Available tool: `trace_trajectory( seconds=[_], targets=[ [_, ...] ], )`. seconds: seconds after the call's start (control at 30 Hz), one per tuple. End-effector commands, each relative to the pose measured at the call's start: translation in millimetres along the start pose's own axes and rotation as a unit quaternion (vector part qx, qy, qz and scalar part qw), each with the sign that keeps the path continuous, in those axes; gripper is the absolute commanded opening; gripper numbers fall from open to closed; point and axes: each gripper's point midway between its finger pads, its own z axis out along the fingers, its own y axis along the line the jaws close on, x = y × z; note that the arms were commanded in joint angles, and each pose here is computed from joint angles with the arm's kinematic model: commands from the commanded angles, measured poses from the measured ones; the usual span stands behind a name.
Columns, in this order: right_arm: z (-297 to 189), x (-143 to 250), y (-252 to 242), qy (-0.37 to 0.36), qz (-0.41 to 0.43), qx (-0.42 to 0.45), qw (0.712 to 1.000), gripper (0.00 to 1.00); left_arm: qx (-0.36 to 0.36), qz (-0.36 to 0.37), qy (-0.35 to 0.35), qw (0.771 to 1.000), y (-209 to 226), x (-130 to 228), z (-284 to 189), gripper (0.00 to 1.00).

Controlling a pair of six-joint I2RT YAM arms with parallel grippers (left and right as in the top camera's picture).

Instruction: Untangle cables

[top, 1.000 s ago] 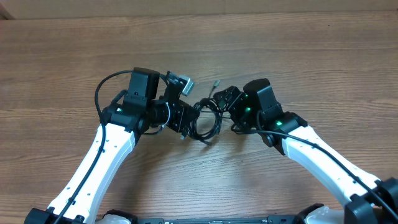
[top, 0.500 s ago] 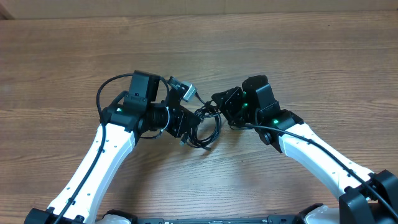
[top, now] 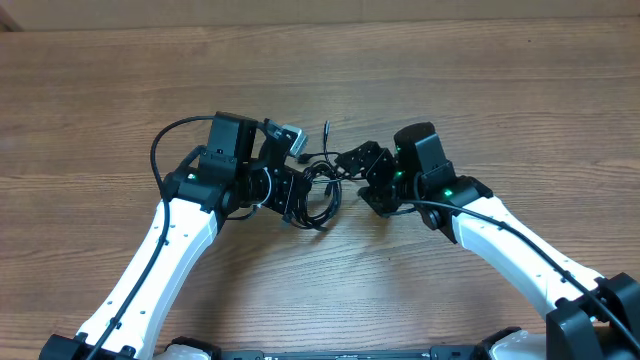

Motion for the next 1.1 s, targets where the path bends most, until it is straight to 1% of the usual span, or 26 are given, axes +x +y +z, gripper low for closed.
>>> trace_trajectory(
  seconds=[0.0,0.07,0.23,0.27,0.3,0.43,0.5,0.6,0.7,0.77,0.87,0.97,1.07],
  targets=[
    [0,4,12,0.006,-0.011,-0.016,1.0,0.79,0.044,0.014,-0.002,0.999,-19,-2,-3,0.04],
    [0,2,16,0.003,-0.005,-0.023,1.0,0.73,0.052,0.011,0.003,0.999,-22,0,-4,0.04],
    [-1,-1,23,-0.004,-0.011,-0.037,0.999,0.58,0.103,0.017,0.0,0.995,-39,-1,-6,0.04],
    [-1,-1,23,-0.006,-0.011,-0.037,0.999,0.53,0.109,0.017,0.0,0.994,-41,-1,-7,0.04],
    [-1,-2,23,-0.007,-0.011,-0.037,0.999,0.44,0.112,0.017,0.0,0.994,-42,-1,-7,0.04],
    [-1,-2,24,-0.007,-0.014,-0.039,0.999,0.21,0.108,0.016,0.0,0.994,-41,-1,-7,0.04],
    [-1,-2,25,-0.007,-0.017,-0.041,0.999,0.04,0.085,0.014,0.002,0.996,-33,0,-5,0.04],
    [-3,-6,30,-0.013,-0.039,-0.052,0.998,0.04,0.029,0.004,0.013,1.0,-14,5,-3,0.04],
    [-7,-11,42,-0.013,-0.079,-0.081,0.994,0.04,-0.055,-0.031,0.033,0.997,15,16,-4,0.04],
    [-12,-11,53,-0.001,-0.104,-0.109,0.989,0.04,-0.124,-0.069,0.043,0.989,37,25,-9,0.04],
    [-22,-10,68,0.022,-0.144,-0.154,0.977,0.04,-0.199,-0.125,0.045,0.971,61,33,-17,0.05],
    [-34,-8,77,0.049,-0.176,-0.192,0.964,0.04,-0.238,-0.158,0.035,0.958,73,34,-23,0.06],
    [-44,-9,77,0.07,-0.196,-0.211,0.955,0.04,-0.253,-0.186,0.016,0.949,78,30,-25,0.04]
  ],
)
